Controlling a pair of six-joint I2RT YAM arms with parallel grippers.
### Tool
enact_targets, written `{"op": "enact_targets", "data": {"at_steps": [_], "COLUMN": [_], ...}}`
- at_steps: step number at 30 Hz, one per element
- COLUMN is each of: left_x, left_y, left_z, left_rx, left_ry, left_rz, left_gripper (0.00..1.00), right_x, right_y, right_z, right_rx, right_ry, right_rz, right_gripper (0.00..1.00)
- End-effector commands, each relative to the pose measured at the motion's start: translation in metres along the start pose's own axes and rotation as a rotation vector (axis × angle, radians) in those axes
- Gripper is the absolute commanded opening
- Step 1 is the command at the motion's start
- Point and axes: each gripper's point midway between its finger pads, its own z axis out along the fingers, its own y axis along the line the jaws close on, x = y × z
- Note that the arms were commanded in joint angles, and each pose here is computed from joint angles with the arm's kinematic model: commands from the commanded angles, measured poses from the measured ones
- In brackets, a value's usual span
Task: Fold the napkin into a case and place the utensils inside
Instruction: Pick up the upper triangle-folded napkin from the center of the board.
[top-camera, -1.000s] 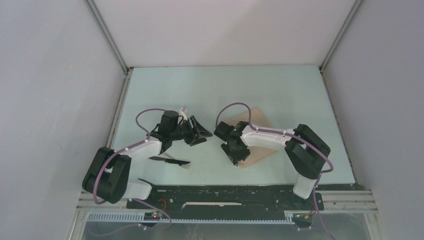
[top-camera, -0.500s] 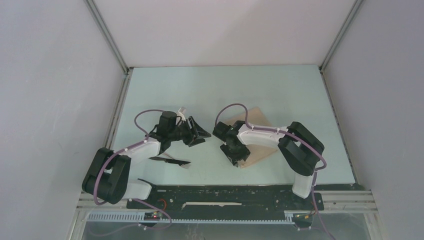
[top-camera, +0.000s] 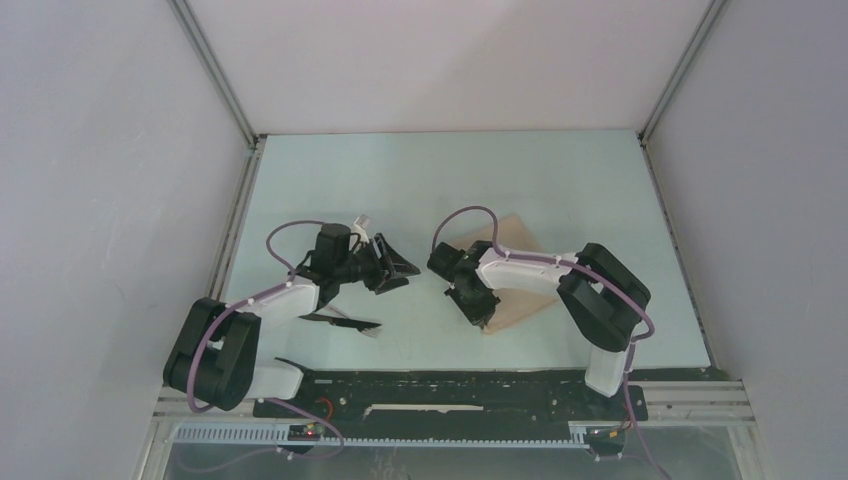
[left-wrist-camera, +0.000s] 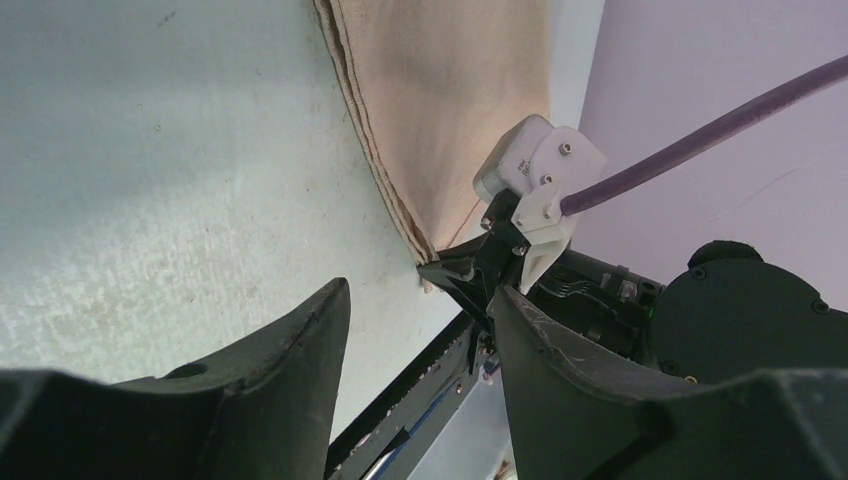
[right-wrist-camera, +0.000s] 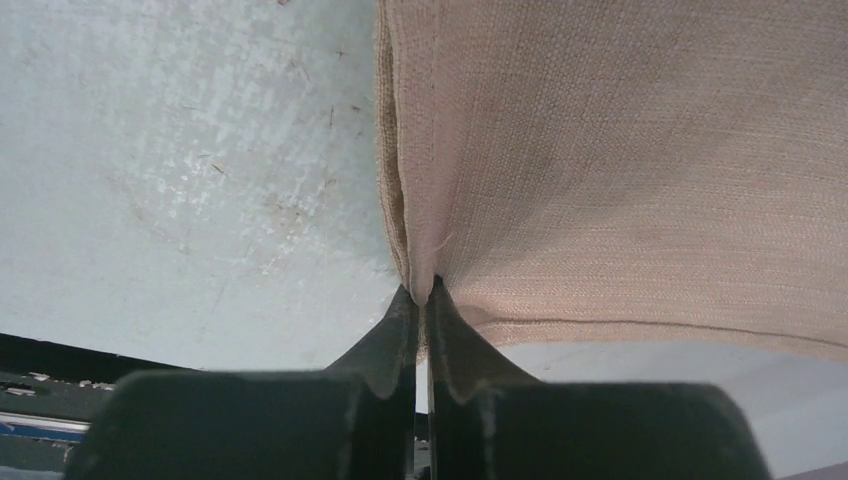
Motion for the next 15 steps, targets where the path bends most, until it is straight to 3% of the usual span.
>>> {"op": "enact_targets", "data": {"at_steps": [1,11,15], "left_x": [-0.004,-0.004,0.000], "left_y": [-0.009,-0.008,-0.013], "left_z": [-0.003,0.009,0.023], "left_rx": [0.043,0.045,0.069], "left_ry": [-0.008,0.013,0.048], "left_rz": [0.039,0.003,-0.035], "left_gripper": [0.60,0.60,0.60], "right_x": [-0.005,-0.014,-0.011], "right_y": [-0.010,0.010,0.008], "right_z": [0.028,-0.019,-0.026], "right_rx": [0.062,-0.256,-0.350], "right_ry": [-0.047,-0.210,-0.212], "right_rz": [0.002,0.049,0.116], "right_gripper": [0.00,0.00,0.00]}}
